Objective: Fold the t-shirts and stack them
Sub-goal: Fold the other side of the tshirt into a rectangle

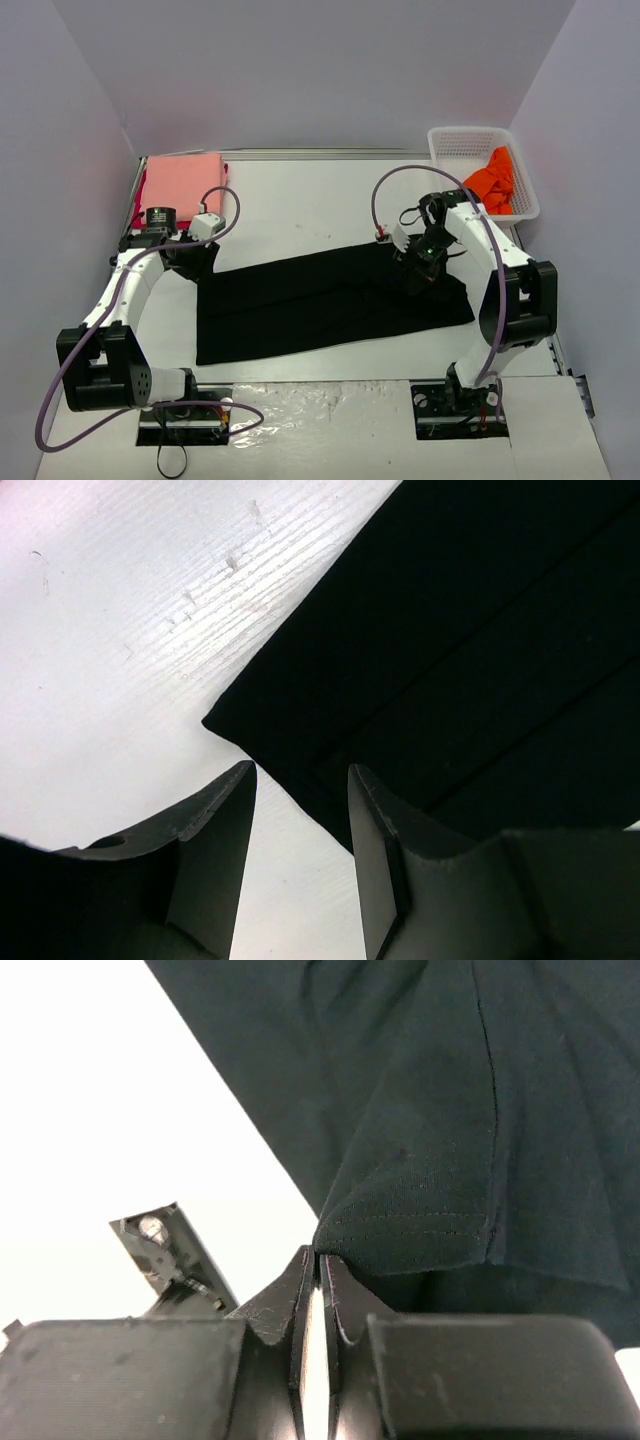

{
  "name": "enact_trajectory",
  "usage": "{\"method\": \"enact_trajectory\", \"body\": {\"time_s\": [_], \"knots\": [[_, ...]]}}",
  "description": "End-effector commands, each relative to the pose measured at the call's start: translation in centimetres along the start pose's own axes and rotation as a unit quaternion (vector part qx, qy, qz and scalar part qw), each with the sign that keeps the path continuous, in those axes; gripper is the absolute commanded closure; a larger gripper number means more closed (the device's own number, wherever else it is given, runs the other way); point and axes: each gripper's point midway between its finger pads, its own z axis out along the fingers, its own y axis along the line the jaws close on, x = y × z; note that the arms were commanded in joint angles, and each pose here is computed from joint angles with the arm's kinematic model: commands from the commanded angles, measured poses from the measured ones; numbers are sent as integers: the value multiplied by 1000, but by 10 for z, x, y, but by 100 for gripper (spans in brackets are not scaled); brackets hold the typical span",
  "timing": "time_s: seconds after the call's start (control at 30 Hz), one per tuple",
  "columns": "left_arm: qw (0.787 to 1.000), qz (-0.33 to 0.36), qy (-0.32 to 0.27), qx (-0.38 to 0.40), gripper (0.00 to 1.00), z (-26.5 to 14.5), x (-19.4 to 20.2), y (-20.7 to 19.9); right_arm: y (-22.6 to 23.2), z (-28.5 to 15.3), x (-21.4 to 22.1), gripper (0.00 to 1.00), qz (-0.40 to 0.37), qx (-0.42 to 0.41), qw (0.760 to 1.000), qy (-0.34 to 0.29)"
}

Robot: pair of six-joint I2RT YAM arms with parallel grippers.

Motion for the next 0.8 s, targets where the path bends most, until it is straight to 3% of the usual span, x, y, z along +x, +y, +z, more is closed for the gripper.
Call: {"method": "enact_trajectory", "body": {"time_s": [0.0,0.1,0.2,0.4,0.77], "knots": [[1000,2,-20,3,59,-8,-6,-4,31,-5,27,100,20,-3,999,43],[1000,3,-19,6,59,-7,-5,-5,40,-2,43,97,25,2,998,63],[1000,3,-17,10,59,-6,-4,-6,47,3,57,82,28,1,996,85],[1000,6,-17,12,58,-6,-4,-7,55,8,63,69,25,-10,996,85],[1000,6,-12,27,55,-1,-1,-11,17,-2,19,67,20,37,999,34]]}}
